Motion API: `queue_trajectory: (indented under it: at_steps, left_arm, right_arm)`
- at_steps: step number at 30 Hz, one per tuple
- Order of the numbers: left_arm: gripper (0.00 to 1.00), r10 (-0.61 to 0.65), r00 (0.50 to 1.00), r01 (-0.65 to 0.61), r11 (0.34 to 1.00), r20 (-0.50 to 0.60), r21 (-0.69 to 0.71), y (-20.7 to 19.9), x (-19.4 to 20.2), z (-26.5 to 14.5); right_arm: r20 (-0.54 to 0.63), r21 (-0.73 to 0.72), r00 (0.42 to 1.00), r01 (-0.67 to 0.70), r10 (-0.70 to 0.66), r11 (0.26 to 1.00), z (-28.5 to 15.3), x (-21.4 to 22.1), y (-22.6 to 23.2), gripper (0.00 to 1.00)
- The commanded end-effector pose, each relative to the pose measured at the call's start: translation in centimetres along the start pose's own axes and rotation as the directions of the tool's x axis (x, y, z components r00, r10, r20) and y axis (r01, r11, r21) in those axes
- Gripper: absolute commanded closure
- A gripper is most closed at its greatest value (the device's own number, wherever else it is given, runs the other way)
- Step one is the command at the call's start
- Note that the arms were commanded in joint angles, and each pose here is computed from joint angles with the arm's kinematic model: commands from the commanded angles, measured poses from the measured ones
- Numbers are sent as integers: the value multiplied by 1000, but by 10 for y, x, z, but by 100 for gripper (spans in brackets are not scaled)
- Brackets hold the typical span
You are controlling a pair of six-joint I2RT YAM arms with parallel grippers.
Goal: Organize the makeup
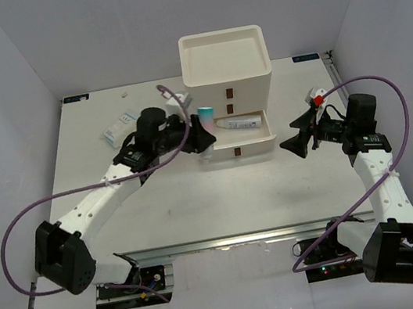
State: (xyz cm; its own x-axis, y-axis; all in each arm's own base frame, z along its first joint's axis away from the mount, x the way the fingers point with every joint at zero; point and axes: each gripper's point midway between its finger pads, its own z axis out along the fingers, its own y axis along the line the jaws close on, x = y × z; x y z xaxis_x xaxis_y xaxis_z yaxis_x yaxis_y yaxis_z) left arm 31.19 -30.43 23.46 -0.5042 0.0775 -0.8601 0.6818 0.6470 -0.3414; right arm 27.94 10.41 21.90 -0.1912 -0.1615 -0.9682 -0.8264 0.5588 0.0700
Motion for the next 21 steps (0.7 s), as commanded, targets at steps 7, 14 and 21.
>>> queue_trajectory:
  at_steps: [7,14,21]
  left_arm:
    - [93,691,670,-742,640,-273,-201,23,-8,75]
    - [91,830,475,-880,446,-293,-164,23,-22,105]
    - [78,870,393,-918,355,-298,-176,34,-19,128]
  right_arm:
    - [39,1,999,30,-30,1000,-7,-5,-2,11]
    - [37,2,999,28,-28,1000,-7,-4,-3,11]
    - [36,1,999,22,-22,1000,-7,-2,-4,11]
